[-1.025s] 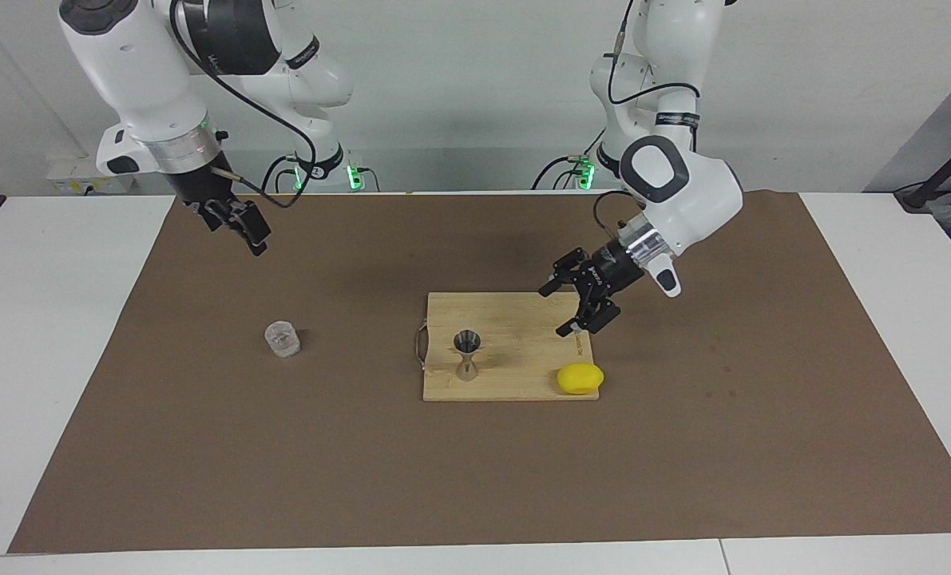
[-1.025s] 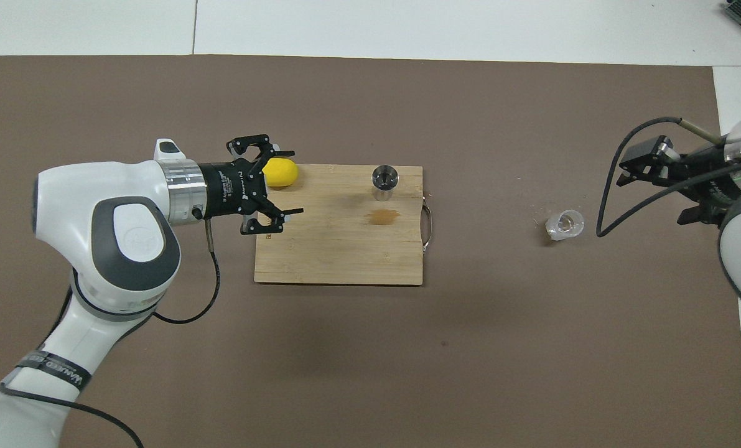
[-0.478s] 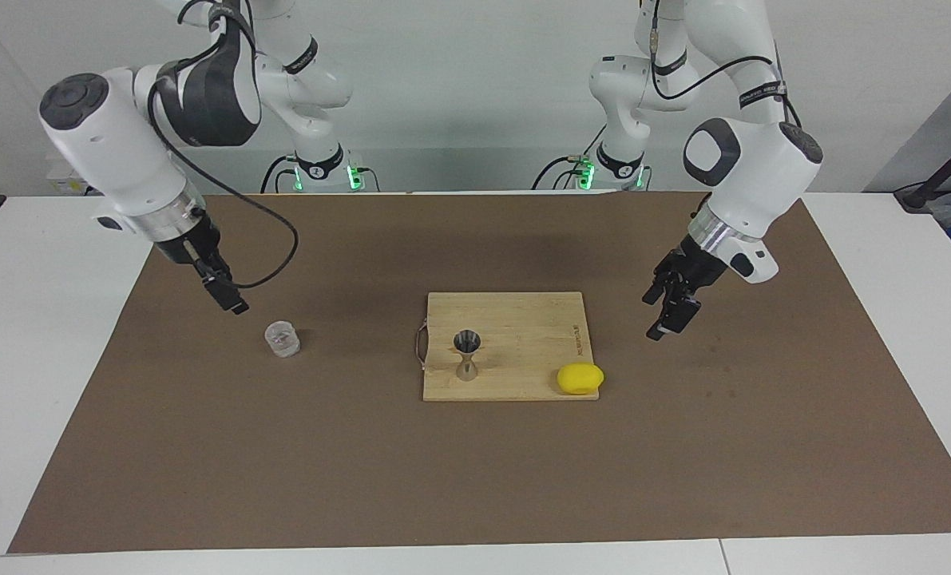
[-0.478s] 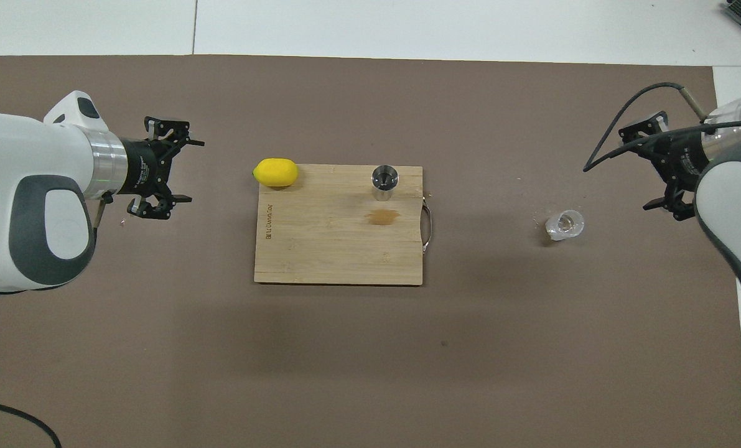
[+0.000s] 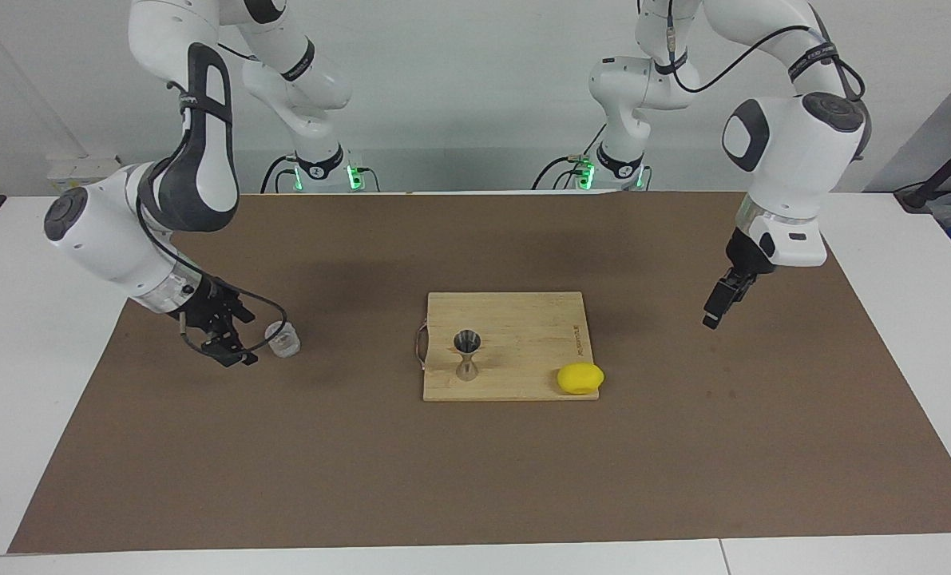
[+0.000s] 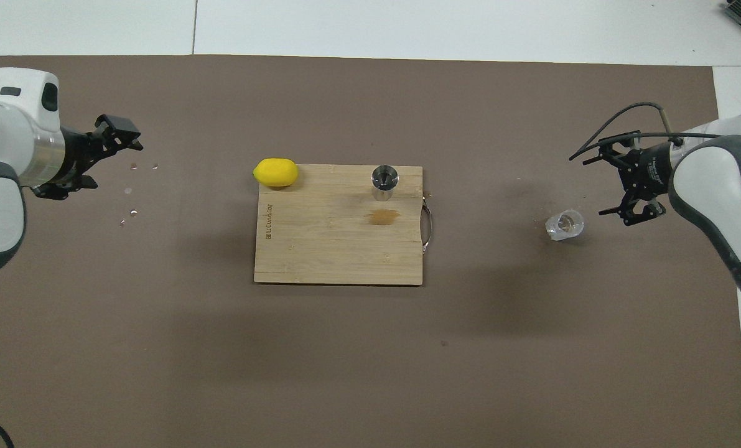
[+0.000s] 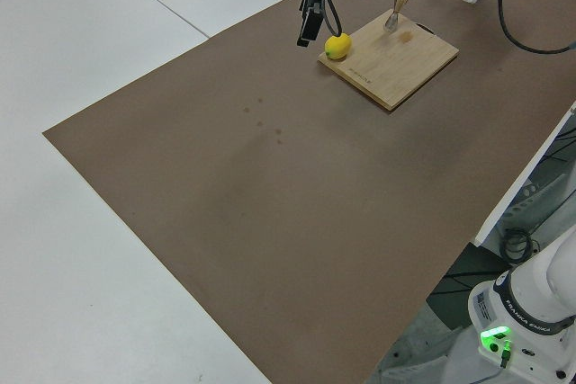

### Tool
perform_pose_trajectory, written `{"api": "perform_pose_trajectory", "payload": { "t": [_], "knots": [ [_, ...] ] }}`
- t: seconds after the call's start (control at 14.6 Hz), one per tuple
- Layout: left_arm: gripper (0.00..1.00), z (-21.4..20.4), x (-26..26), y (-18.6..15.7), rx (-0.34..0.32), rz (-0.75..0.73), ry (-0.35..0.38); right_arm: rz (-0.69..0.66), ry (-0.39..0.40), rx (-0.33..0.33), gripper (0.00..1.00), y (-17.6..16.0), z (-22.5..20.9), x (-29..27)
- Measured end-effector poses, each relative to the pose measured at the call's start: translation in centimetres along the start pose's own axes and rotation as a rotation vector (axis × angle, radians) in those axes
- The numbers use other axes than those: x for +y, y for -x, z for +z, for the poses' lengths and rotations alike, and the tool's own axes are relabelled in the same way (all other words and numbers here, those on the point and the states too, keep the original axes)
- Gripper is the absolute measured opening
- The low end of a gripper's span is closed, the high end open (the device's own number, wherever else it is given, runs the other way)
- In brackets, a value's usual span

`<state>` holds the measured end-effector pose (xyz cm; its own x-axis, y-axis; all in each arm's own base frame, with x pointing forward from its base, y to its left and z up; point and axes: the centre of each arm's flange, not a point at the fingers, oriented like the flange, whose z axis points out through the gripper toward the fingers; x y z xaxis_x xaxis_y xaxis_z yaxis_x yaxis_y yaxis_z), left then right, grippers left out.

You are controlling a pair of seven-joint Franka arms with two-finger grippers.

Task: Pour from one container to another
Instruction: 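Retract the left gripper while the right gripper reaches the glass cup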

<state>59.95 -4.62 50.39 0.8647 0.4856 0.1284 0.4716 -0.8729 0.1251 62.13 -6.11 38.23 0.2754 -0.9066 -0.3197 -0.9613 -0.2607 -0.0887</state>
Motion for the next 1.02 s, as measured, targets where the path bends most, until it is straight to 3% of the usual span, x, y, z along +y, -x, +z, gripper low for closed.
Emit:
{"api": "perform_pose_trajectory", "payload": {
  "t": [0.14, 0.48, 0.68, 1.02],
  "knots": [
    [1.00, -1.8, -1.2, -0.1, -0.042, 0.219, -0.018, 0.038, 0.001, -0.018, 1.00, -1.3, 0.7, 1.0],
    [1.00, -7.7, -2.2, 1.9, -0.174, 0.565, -0.045, 0.121, -0.003, -0.087, 1.00, -4.7, 2.9, 3.3],
    [1.00, -10.4, -2.8, 2.5, -0.215, 0.622, -0.070, 0.124, -0.005, -0.153, 1.00, -7.1, 5.5, 4.4],
    [1.00, -12.6, -2.9, 2.4, -0.198, 0.625, -0.066, 0.132, 0.006, -0.191, 1.00, -8.2, 7.5, 5.0]
  ]
}}
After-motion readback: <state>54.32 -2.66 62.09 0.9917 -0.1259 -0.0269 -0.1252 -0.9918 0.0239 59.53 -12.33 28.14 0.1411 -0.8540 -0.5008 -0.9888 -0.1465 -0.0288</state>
